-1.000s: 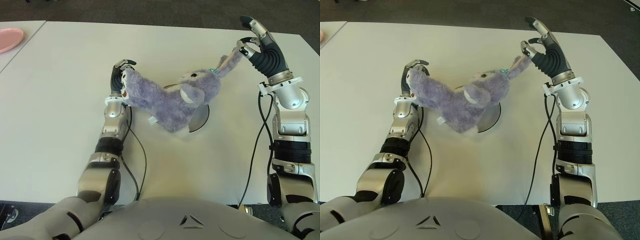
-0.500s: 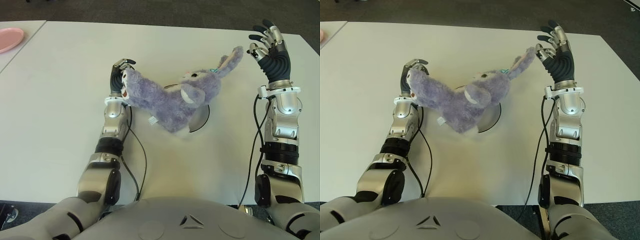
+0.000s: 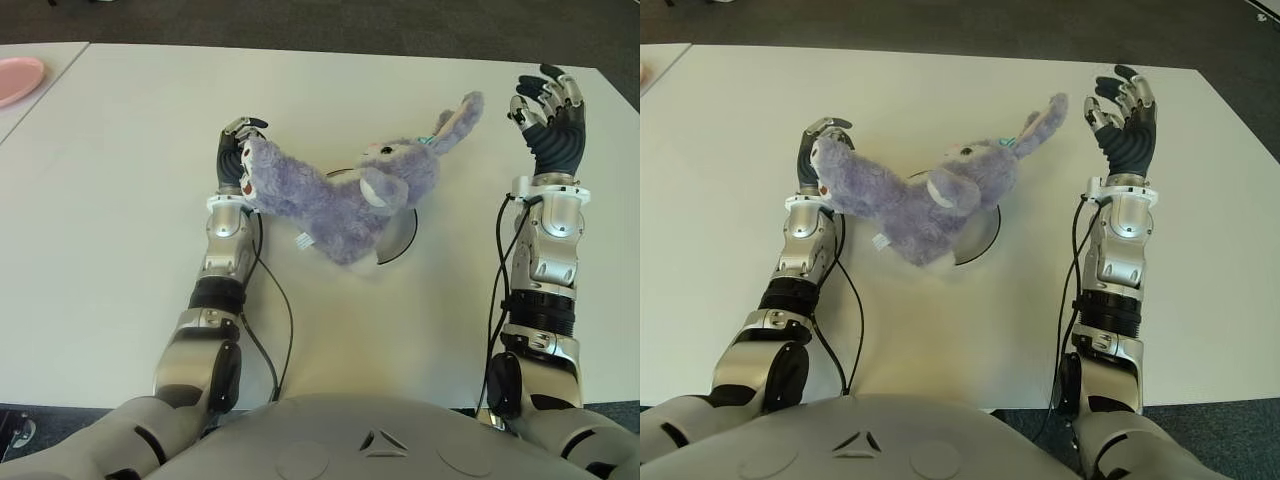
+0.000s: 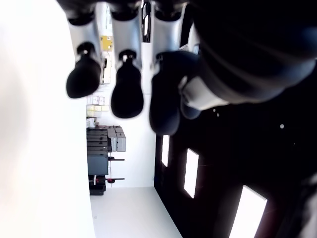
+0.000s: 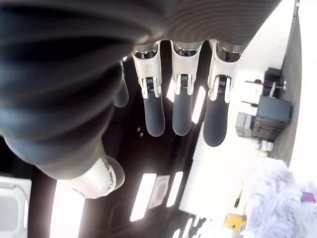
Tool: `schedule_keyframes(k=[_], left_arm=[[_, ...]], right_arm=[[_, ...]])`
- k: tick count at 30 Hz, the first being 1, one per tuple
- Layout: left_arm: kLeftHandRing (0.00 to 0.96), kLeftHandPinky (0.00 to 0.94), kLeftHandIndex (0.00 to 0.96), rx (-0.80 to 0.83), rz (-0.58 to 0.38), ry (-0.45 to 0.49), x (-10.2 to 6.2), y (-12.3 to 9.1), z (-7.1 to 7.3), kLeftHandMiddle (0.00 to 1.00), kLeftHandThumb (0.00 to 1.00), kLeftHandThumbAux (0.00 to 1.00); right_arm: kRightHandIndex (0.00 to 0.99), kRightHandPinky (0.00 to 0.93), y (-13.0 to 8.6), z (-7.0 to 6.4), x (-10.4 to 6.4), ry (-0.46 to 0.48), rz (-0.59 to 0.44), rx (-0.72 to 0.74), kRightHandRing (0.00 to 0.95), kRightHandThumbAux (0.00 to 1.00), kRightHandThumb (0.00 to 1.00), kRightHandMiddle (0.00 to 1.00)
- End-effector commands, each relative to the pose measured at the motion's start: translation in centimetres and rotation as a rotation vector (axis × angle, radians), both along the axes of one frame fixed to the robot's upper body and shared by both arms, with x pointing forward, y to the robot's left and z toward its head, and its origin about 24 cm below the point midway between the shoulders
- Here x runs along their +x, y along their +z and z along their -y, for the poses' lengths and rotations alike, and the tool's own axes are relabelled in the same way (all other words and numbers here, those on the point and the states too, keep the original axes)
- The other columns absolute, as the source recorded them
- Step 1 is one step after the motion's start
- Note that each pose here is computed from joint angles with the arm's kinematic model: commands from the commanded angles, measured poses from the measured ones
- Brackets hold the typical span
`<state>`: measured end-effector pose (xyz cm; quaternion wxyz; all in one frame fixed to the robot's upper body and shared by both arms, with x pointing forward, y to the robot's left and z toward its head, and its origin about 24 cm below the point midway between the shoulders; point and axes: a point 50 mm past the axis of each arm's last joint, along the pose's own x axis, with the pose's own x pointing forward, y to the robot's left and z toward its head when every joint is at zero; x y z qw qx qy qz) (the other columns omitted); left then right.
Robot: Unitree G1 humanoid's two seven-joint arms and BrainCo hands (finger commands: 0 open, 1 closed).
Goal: Put the doll into the plate.
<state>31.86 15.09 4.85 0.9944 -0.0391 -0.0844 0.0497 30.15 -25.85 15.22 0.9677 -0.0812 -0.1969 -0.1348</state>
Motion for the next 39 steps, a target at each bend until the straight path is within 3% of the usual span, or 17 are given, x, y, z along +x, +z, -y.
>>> schedule_keyframes(k=[1,11,23,28,39], left_arm=[[0.736,0.737,0.445,-0.045,-0.168,0.020,-2.4,-4.4,0.0,0.710,0.717,0.699],[0.740,0.750,0.444,-0.046,-0.153,0.003,-2.1,-4.0,0.6,0.714,0.716,0.700],[0.739,0.748,0.445,-0.052,-0.145,0.028,-2.0,-3.7,1.0,0.714,0.718,0.698],[0.738,0.748,0.445,-0.050,-0.136,0.034,-1.9,-3.6,1.2,0.712,0.718,0.697],[0.731,0.743,0.446,-0.051,-0.125,0.038,-1.8,-3.3,1.2,0.707,0.721,0.696]], right_arm=[[0.361,0.431,-1.6,0.2,0.1,-0.029,-0.052,0.085,0.403,0.742,0.642,0.324],[0.418,0.453,-2.7,0.2,0.8,-0.062,-0.053,0.143,0.439,0.724,0.699,0.398],[0.428,0.577,-3.6,0.2,1.0,-0.118,-0.043,0.172,0.549,0.717,0.705,0.526],[0.430,0.639,-4.8,-0.3,1.0,-0.159,-0.073,0.203,0.614,0.716,0.707,0.589],[0.434,0.663,-5.8,-0.6,1.3,-0.174,-0.126,0.201,0.673,0.714,0.710,0.659]])
